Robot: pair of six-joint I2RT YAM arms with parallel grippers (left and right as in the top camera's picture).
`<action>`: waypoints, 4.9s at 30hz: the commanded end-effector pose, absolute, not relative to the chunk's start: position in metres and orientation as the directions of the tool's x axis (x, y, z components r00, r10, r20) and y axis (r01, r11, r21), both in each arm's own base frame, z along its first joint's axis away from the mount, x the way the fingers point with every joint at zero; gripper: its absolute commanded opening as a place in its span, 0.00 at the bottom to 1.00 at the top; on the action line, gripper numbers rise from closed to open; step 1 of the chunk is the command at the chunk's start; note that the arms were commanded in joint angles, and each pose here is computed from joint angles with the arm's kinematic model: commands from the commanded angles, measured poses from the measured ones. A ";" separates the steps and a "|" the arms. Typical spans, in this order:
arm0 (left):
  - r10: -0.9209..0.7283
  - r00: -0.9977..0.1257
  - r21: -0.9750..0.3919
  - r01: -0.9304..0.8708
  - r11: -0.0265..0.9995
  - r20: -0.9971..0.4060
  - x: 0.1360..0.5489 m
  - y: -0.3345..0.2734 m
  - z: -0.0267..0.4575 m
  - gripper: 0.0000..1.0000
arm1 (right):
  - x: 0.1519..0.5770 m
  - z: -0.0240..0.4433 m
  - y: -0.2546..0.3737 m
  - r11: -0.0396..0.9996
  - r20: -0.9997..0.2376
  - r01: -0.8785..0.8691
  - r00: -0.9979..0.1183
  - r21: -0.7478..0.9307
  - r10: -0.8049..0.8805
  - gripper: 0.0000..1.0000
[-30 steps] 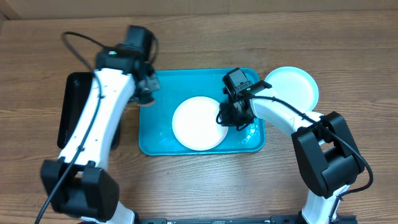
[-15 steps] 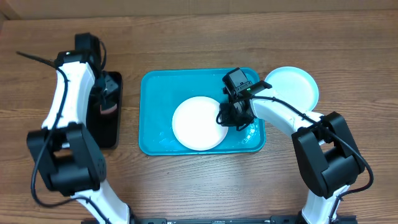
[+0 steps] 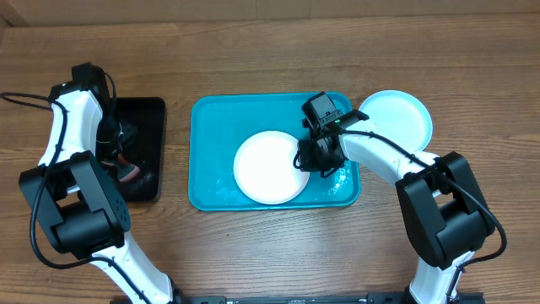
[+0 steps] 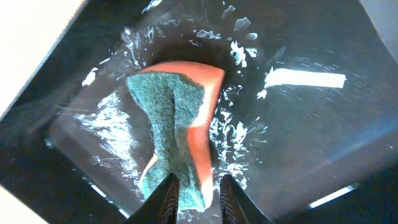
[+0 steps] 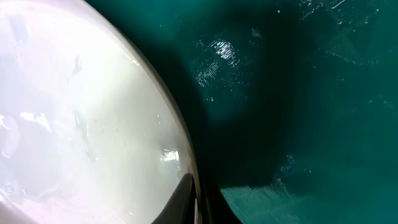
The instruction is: Clean dirty plates on tray and stack at the side
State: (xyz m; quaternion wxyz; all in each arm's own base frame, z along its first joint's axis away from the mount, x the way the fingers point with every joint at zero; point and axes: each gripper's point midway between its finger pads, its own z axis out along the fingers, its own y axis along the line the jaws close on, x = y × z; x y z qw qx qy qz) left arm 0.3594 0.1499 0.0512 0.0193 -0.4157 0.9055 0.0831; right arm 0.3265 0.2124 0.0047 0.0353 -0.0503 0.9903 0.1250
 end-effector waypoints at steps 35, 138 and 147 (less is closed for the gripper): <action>-0.600 -0.735 -0.160 -0.582 0.797 -0.315 0.358 0.108 0.227 1.00 | 0.365 0.251 0.123 0.881 -0.606 0.070 -0.751 -0.468 -0.262 0.04; -0.600 -0.736 -0.160 -0.582 0.797 -0.315 0.358 0.108 0.226 1.00 | 0.208 0.215 0.039 0.873 -0.196 0.301 -0.897 0.383 0.395 1.00; -0.600 -0.736 -0.160 -0.582 0.797 -0.315 0.358 0.108 0.226 1.00 | 0.210 0.215 0.035 0.880 -0.209 0.302 -0.895 0.367 0.394 1.00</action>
